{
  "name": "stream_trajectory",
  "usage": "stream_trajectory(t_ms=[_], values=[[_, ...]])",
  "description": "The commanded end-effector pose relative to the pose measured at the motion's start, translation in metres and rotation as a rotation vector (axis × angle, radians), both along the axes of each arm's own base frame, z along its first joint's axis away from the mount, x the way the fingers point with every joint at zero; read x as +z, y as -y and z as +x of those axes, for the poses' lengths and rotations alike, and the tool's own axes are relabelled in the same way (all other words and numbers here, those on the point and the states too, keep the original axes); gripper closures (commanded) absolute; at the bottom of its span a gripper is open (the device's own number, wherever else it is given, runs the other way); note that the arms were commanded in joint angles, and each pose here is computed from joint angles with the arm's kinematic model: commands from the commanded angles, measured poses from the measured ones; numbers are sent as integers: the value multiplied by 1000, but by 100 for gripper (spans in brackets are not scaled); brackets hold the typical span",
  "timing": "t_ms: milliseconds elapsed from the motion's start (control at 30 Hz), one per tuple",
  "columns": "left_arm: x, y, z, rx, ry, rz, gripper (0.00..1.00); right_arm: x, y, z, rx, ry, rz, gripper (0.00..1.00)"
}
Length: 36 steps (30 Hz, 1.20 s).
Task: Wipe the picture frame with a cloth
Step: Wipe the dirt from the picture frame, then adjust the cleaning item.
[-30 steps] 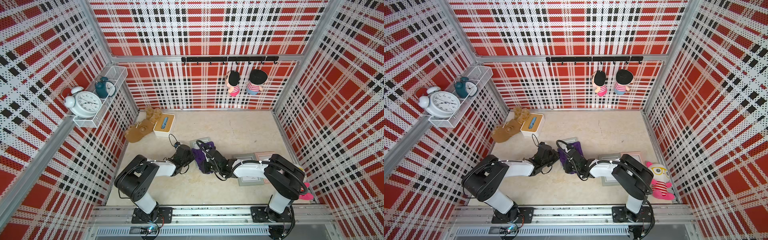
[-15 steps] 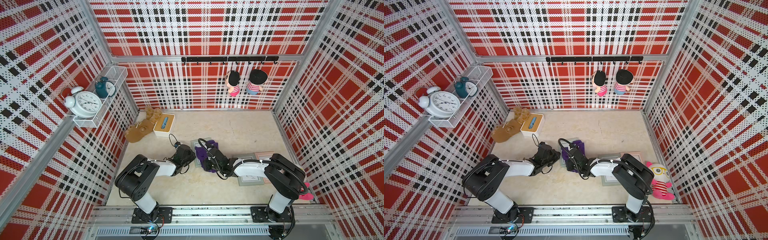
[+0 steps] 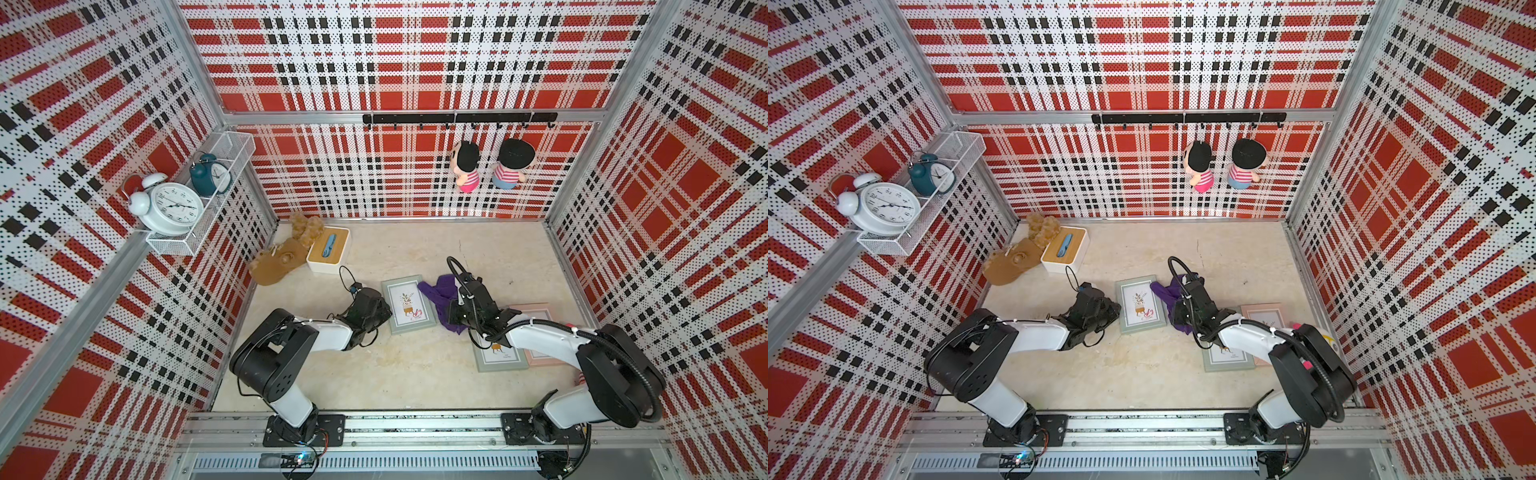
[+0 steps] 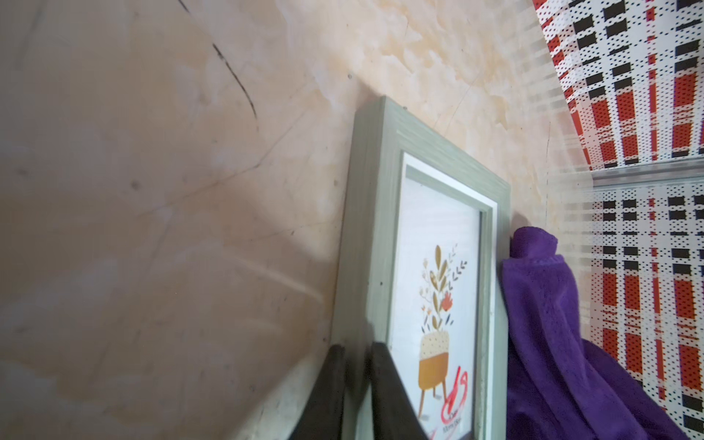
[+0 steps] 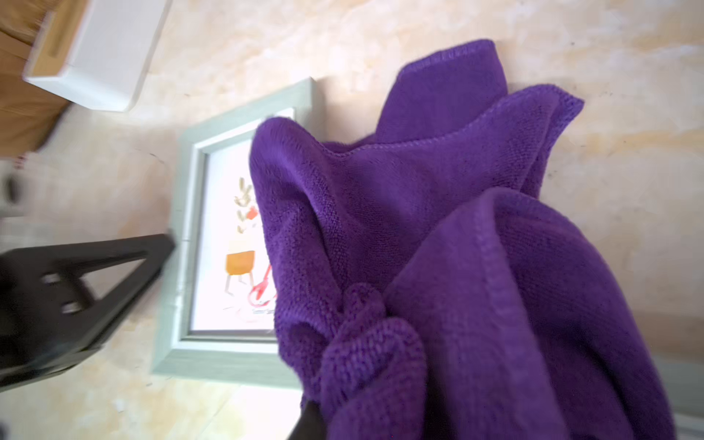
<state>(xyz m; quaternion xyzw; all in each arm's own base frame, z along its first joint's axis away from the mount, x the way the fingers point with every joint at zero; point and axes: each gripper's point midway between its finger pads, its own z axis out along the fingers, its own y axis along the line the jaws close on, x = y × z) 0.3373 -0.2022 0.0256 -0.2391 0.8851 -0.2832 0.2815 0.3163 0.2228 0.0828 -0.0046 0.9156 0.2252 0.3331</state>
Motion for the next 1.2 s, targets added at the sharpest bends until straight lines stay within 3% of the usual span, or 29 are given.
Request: stream_trajectory(t_ms=[0, 133, 233, 500, 567, 733, 933, 1167], values=[[-54, -23, -47, -79, -251, 176, 81, 32, -6, 1, -24, 31, 96, 100], [-13, 1, -14, -154, -155, 154, 72, 58, -7, 5, -28, 81, 137, 100], [21, 9, 11, -180, -94, 150, 59, 71, -18, 7, 16, 90, 171, 100], [104, -34, 38, -91, 42, 125, 26, 123, -71, 16, 231, 212, 372, 100], [130, -45, 36, -70, 94, 55, 19, 137, -89, 19, 298, 242, 447, 100], [205, -42, 21, -71, 275, -325, 11, 160, -123, 31, 412, 299, 535, 100], [215, -51, 19, -13, 253, -463, 0, 167, -156, 42, 485, 332, 541, 100], [194, -46, 22, 74, 142, -517, 2, 168, -188, 51, 568, 366, 530, 100]])
